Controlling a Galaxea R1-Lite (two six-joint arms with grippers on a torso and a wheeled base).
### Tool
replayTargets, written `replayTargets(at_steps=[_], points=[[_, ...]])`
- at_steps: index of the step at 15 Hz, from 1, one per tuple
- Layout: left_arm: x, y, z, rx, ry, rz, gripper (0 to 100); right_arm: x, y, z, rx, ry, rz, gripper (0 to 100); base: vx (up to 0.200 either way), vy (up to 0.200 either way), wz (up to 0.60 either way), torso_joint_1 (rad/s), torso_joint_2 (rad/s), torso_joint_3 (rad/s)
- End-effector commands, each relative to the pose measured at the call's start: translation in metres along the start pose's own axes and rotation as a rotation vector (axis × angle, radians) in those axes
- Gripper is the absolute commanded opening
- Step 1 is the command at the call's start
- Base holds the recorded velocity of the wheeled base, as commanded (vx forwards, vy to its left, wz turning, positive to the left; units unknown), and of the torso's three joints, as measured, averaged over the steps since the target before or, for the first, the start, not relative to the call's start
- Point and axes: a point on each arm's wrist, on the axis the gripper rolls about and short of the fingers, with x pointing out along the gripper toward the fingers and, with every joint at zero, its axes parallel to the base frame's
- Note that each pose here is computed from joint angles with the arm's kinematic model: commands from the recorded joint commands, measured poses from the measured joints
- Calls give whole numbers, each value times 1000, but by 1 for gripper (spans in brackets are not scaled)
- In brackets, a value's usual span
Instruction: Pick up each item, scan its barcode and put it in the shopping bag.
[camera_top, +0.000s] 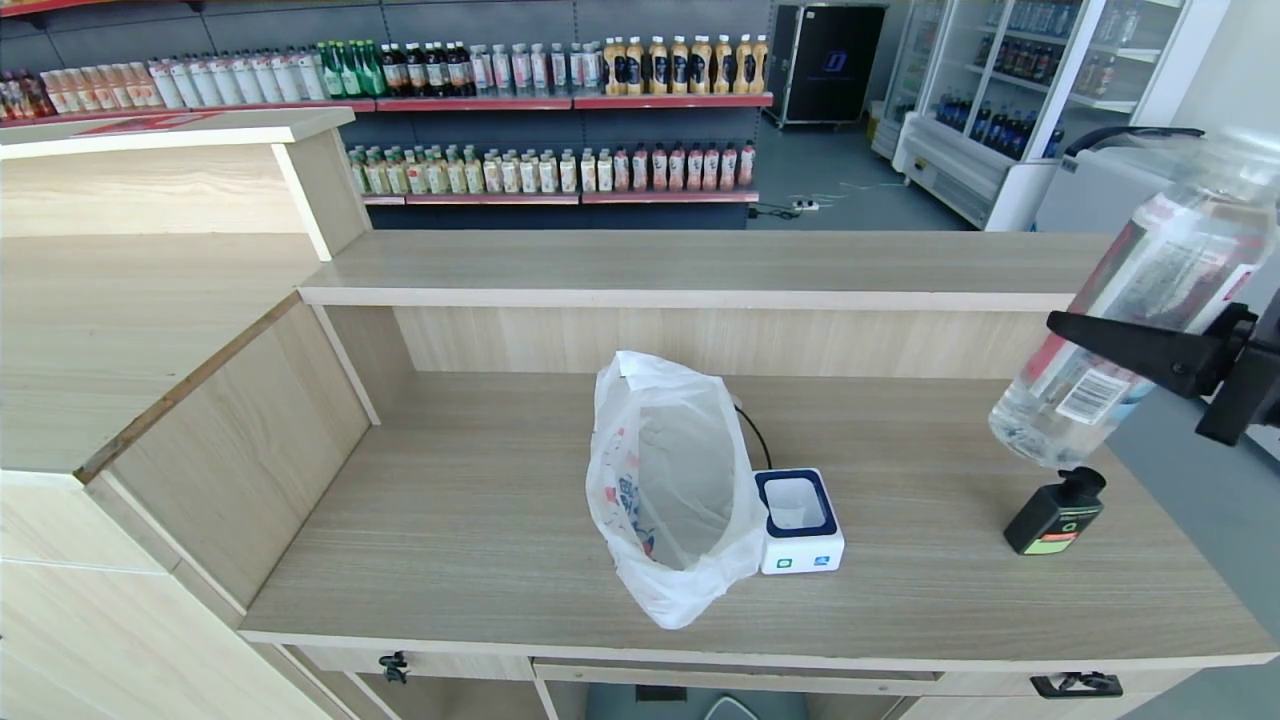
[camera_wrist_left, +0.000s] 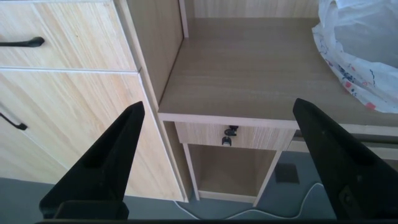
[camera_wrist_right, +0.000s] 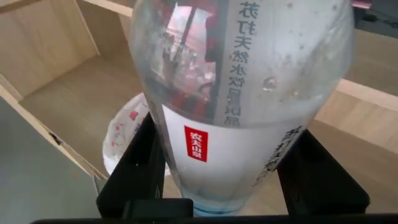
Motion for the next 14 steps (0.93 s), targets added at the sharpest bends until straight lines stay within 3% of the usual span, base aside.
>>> replayTargets(at_steps=[1,3,10,14], points=[[0,0,0,0,0,1,100,4,-40,-44,-121,151,-156,0,0,0,0,0,0,0],[0,0,0,0,0,1,100,-6,-57,-57,-213,226,-224,0,0,0,0,0,0,0],[0,0,0,0,0,1,100,-23,-81,-68,-293,303,-330,0,0,0,0,0,0,0],[0,0,0,0,0,1,100,-15,-86,-72,-390,298,-315,0,0,0,600,-101,239,142]])
